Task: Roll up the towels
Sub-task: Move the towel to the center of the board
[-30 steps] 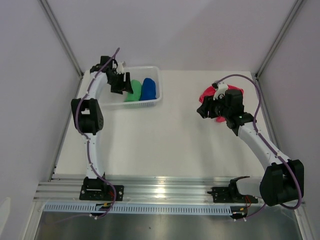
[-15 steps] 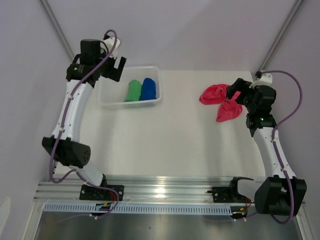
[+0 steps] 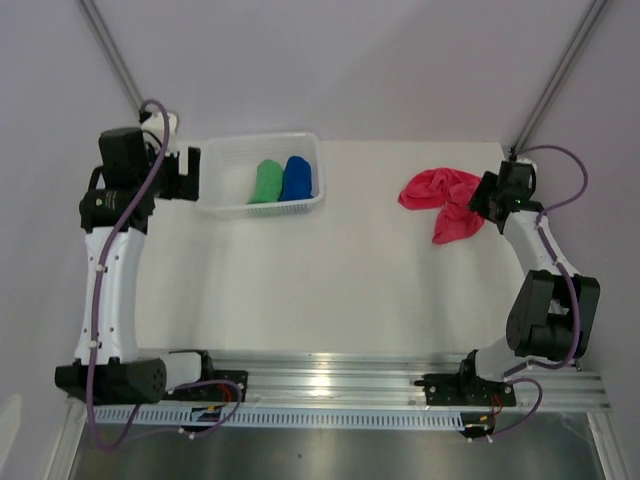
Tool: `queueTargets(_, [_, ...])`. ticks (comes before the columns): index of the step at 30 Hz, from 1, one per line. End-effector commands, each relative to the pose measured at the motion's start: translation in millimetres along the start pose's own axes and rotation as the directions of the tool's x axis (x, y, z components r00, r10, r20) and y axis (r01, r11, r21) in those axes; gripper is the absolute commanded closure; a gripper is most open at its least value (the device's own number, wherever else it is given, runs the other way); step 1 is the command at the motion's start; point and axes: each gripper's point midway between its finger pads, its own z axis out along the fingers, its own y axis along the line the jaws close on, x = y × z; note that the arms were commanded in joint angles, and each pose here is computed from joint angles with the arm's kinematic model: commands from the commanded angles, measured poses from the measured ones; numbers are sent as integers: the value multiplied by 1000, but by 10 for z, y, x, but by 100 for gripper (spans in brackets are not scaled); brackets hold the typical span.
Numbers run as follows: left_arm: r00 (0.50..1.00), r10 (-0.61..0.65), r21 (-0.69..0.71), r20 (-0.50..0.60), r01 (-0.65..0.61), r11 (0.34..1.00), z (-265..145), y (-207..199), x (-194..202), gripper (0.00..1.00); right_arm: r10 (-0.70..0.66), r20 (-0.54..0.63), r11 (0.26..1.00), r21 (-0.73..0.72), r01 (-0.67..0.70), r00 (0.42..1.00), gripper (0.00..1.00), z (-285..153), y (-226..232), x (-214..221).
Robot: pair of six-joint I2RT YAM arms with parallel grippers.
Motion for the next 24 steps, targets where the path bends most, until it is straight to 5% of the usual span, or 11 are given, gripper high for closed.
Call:
queueTargets(1, [994, 35, -79, -100, -43, 996, 59, 87, 506, 1, -31, -103, 999, 24, 34, 994, 37, 96, -5, 270])
queueTargets(5, [990, 50, -111, -130, -65, 992, 60, 96, 816, 0, -165, -165, 985, -79, 154, 972, 34, 287, 483, 620])
queueTargets(8, [986, 65, -129, -155, -86, 988, 84, 125, 945, 0, -229, -252, 973, -26, 231, 940, 34, 525, 539, 963])
queueTargets(11, [978, 109, 11, -175, -109, 994, 220, -121, 1147, 3, -213, -316, 974, 12, 228, 925, 39, 675, 487, 1163])
queueTargets(14, [947, 192, 157, -256, -156, 975, 522, -382, 1515, 38, -217, -321, 974, -6, 227, 922, 44, 710, 512, 1205])
queueTargets(16, [920, 221, 204, -323, -161, 966, 750, -462, 1779, 41, -217, -319, 975, -22, 222, 923, 47, 718, 541, 1214])
queueTargets(19, [913, 215, 186, -347, -158, 970, 1083, -443, 1887, 41, -202, -332, 979, -45, 199, 921, 58, 726, 593, 1270])
queueTargets(24, [920, 176, 110, -352, -146, 983, 1605, -327, 1726, 43, -211, -349, 977, -81, 195, 913, 91, 678, 656, 1307])
